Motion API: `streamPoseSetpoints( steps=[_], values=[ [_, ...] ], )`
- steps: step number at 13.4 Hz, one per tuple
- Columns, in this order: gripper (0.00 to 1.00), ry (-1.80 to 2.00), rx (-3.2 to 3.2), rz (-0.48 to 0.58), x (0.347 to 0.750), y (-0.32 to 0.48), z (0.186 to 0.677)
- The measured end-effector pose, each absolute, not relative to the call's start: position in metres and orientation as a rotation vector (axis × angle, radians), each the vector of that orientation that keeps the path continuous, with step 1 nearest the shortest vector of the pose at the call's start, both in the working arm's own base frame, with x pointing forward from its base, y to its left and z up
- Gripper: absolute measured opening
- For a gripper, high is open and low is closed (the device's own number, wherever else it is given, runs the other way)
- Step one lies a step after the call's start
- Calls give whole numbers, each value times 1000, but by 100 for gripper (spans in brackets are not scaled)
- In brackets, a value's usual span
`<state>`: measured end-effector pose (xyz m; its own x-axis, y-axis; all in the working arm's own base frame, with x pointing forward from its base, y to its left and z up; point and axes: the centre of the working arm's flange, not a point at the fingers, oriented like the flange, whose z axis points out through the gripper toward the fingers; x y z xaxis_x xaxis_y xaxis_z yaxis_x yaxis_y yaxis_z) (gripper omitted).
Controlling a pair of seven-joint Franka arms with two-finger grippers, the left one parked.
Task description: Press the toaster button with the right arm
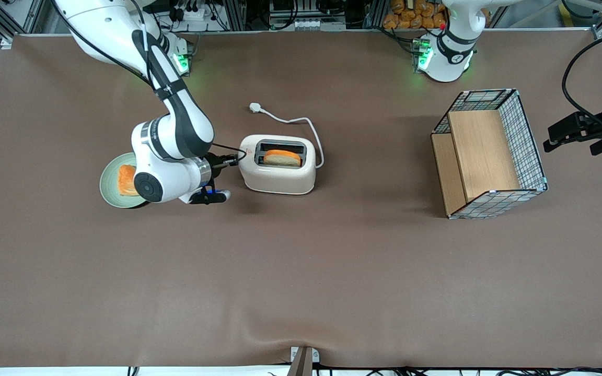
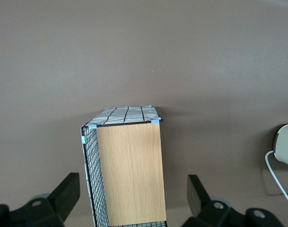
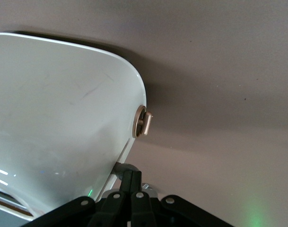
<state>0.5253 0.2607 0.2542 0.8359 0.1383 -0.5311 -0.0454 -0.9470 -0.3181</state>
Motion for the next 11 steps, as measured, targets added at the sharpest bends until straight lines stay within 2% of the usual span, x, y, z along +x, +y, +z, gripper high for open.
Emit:
streamPoseSetpoints(
  steps=[11],
  values=[
    [1, -64, -2611, 758, 521, 246, 233]
  ],
)
